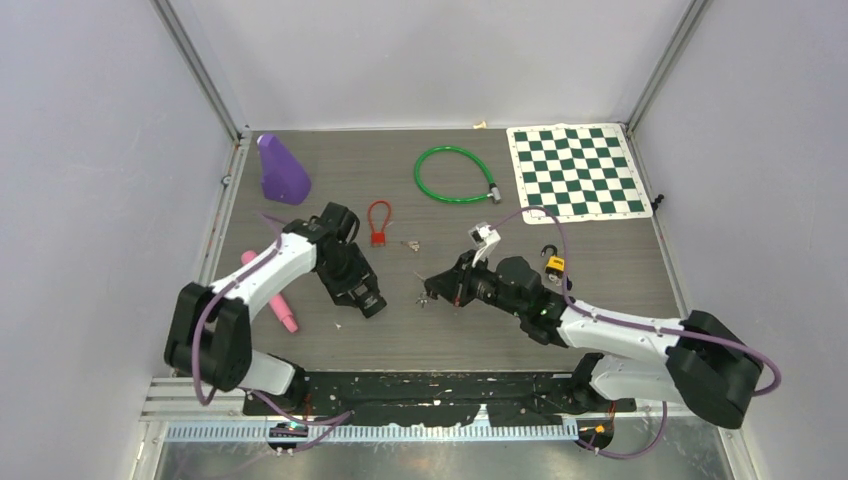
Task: Unlock with the key
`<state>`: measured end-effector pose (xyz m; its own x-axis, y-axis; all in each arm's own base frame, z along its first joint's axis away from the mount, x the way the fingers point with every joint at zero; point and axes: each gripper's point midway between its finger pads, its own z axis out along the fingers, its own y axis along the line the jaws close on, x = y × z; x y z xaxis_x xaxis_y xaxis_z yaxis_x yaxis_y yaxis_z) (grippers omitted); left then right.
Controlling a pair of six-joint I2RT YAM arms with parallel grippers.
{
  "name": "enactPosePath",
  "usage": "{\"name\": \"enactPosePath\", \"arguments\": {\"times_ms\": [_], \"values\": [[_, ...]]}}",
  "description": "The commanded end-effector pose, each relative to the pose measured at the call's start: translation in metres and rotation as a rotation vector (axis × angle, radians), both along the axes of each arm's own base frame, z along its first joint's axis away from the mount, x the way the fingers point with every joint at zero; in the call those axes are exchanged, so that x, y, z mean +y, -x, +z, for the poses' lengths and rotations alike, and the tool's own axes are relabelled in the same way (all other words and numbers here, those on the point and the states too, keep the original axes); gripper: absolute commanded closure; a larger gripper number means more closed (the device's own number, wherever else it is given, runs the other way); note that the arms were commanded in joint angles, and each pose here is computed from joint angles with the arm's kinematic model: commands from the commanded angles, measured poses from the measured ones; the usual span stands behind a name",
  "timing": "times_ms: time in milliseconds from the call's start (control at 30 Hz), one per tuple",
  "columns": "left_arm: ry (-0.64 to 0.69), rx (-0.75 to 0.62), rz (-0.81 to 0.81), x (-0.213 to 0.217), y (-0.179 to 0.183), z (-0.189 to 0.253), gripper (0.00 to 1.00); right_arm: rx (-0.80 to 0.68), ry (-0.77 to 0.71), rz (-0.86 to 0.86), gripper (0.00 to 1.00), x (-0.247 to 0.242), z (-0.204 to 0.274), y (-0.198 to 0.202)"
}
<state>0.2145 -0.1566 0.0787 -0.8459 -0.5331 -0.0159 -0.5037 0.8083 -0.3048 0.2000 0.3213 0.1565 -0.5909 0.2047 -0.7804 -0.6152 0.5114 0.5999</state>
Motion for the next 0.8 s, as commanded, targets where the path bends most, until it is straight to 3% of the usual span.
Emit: {"name": "enactPosePath", "arguments": {"times_ms": [0, 167, 267, 400, 567, 767], "values": [[-0.094, 0.028, -0.084, 0.007, -0.007, -0.015, 0.89, -0.008, 0.171, -0.144, 0.95, -0.031, -0.009, -0.017], [-0.32, 0.06, -0.172, 0.02, -0.018, -0.029, 0.77, 0.004, 0.172, -0.144, 0.95, -0.032, -0.012, -0.015], [-0.383, 0.08, -0.195, 0.023, -0.021, -0.04, 0.58, 0.01, 0.177, -0.133, 0.94, -0.029, -0.014, -0.015], [-0.341, 0.066, -0.239, 0.013, -0.026, -0.049, 0.42, 0.009, 0.17, -0.121, 0.94, -0.027, -0.013, -0.014], [-0.294, -0.049, -0.257, 0.008, -0.034, -0.032, 0.14, -0.006, 0.161, -0.109, 0.94, -0.027, -0.013, -0.012], [-0.244, -0.213, -0.231, 0.011, -0.035, -0.001, 0.09, -0.021, 0.123, -0.038, 0.95, -0.018, -0.007, -0.003]]}}
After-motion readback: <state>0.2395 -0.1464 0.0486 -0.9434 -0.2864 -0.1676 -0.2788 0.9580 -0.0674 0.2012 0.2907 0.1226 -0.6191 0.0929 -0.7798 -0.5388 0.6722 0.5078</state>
